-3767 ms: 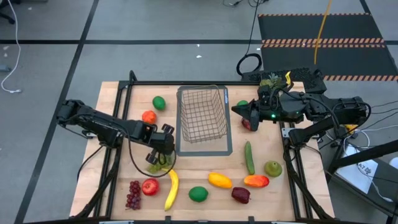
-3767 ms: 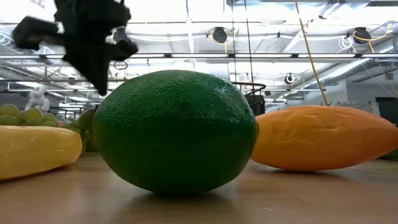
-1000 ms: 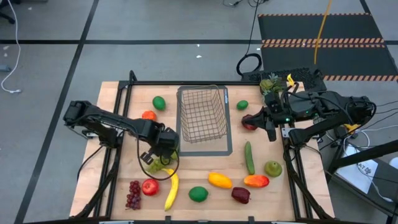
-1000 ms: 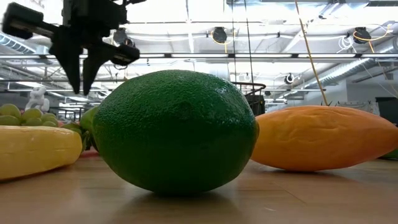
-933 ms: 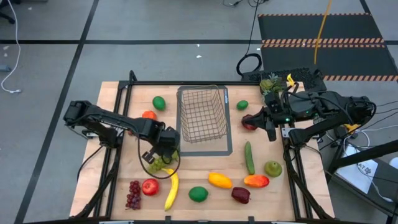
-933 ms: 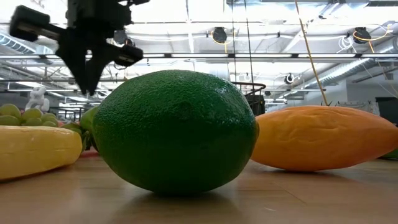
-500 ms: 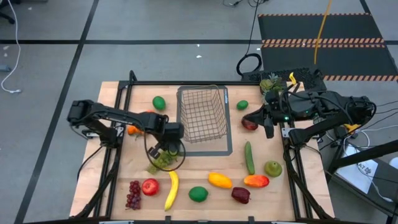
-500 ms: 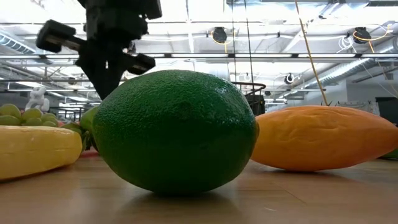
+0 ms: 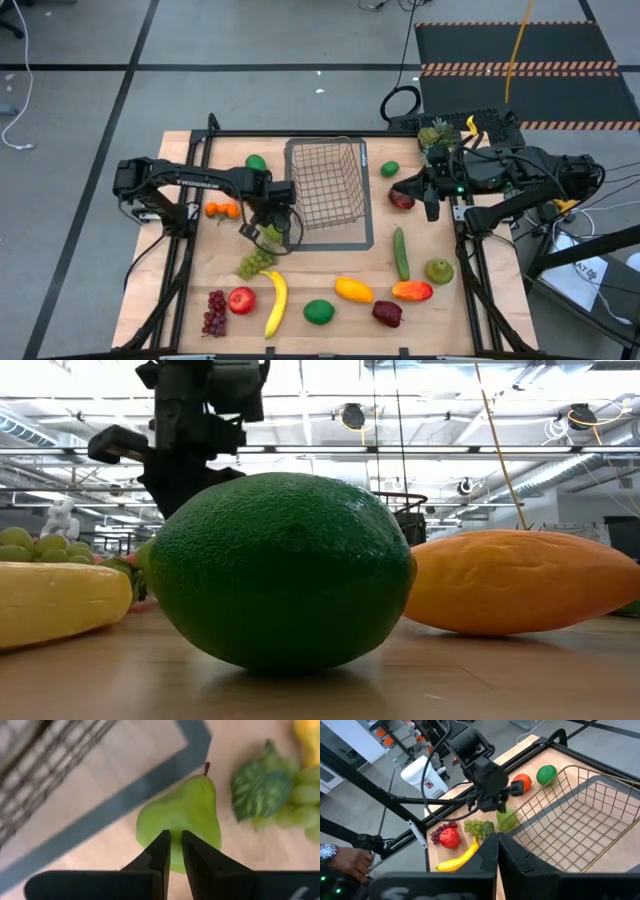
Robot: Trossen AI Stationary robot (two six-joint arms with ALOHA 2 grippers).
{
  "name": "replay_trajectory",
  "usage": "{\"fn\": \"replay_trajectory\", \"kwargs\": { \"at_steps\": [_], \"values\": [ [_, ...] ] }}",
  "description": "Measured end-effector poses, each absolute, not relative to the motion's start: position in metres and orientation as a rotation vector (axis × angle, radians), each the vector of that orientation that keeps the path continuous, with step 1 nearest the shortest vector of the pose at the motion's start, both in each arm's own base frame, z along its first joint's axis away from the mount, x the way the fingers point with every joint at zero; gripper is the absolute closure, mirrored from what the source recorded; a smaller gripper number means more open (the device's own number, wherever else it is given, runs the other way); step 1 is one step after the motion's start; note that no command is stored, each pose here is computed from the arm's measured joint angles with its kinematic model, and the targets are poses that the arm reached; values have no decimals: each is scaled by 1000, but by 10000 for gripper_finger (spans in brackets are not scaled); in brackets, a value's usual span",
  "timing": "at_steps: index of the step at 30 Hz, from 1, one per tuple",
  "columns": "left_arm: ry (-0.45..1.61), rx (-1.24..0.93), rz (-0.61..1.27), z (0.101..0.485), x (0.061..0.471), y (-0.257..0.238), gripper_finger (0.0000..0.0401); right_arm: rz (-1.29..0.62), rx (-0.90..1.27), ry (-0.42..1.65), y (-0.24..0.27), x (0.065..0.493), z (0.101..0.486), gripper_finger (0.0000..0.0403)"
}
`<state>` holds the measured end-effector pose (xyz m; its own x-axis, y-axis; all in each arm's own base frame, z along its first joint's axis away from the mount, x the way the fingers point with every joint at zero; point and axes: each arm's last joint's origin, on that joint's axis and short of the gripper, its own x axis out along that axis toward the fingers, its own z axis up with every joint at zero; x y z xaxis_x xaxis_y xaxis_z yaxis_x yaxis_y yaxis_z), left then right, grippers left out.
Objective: Build produce basket
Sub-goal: Put the left green pear into the gold wire basket
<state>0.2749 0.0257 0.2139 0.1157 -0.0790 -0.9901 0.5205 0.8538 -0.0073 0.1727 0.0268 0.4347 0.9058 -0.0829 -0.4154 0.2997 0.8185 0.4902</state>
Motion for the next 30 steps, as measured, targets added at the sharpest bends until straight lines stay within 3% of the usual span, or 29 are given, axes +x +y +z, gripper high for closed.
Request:
{"fn": "replay_trajectory", "kwargs": {
  "at_steps": [7,14,21,26,30],
  "values": [
    [1386,369,-425,238,259,27,352,-209,576,391,27,173,435,403],
    [1319,497,-569,243,258,-1,344,-212,578,390,27,173,435,403],
    [1244,618,-646,220,264,-27,261,-218,604,388,27,173,435,403],
    [1232,533,-554,200,266,-31,207,-221,612,390,27,174,434,403],
    [1263,422,-468,187,263,-31,195,-226,623,394,27,176,433,403]
  ]
}}
